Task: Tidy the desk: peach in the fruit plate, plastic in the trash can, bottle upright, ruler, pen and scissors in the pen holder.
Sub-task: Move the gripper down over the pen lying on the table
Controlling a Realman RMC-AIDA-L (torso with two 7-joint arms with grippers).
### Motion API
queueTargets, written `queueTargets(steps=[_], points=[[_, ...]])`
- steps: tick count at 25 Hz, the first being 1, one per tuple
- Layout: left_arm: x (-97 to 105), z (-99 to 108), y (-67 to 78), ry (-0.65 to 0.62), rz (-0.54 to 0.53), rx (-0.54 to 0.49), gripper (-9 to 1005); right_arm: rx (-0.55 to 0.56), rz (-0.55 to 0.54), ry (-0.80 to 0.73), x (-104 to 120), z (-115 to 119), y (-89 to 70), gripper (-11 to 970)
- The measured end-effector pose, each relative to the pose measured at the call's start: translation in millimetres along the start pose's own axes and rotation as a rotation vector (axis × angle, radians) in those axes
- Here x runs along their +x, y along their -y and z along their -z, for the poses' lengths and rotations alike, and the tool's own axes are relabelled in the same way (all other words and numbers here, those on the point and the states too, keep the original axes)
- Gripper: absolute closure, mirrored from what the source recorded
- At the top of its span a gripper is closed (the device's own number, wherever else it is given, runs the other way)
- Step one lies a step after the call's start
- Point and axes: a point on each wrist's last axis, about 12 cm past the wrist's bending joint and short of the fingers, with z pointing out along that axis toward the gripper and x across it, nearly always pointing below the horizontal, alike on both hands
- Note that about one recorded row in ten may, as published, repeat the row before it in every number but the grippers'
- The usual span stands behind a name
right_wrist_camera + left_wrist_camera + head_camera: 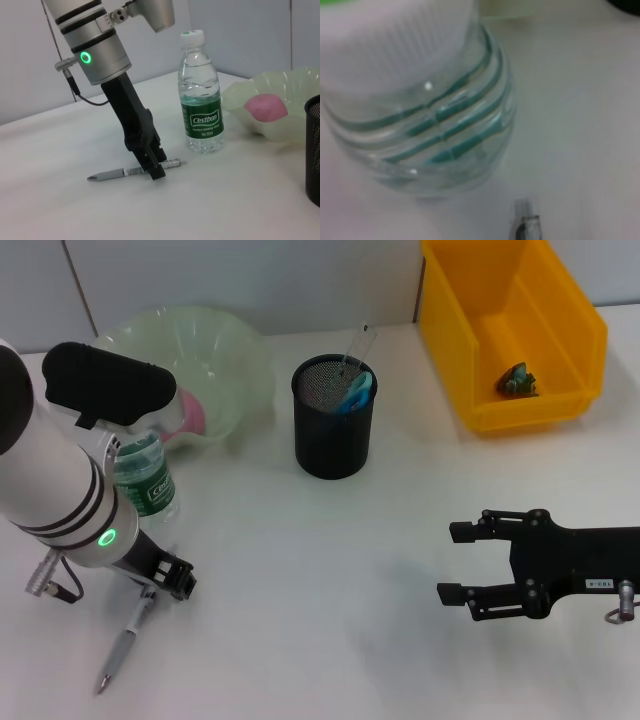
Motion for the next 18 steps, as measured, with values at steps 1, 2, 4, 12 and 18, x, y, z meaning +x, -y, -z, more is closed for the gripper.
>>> queueTargets(steps=[1,2,4,12,18], points=[[0.0,-0.3,0.2,-0.001,-0.001,0.000,486,0.000,0.000,0.000,0.0,0.0,0.0,143],[-0.1,-0.2,0.3,-0.001,-0.002,-0.001,486,-0.001,0.000,-0.001,0.1,-0.1,-0.1,143],[-0.7,0.5,0.8,0.002,-0.005,-0.001,526,-0.001,-0.001,-0.001,0.3,0.1,-0.2,143],[-2.0,0.6,1.3,0.001,-0.010,-0.002,603,0.000,-0.005,-0.001,1.7,0.9,-0.6,143],[-2.6,0.9,1.8,0.002,-0.020,-0.003,605,0.000,-0.005,-0.001,1.9,0.9,-0.7,143]])
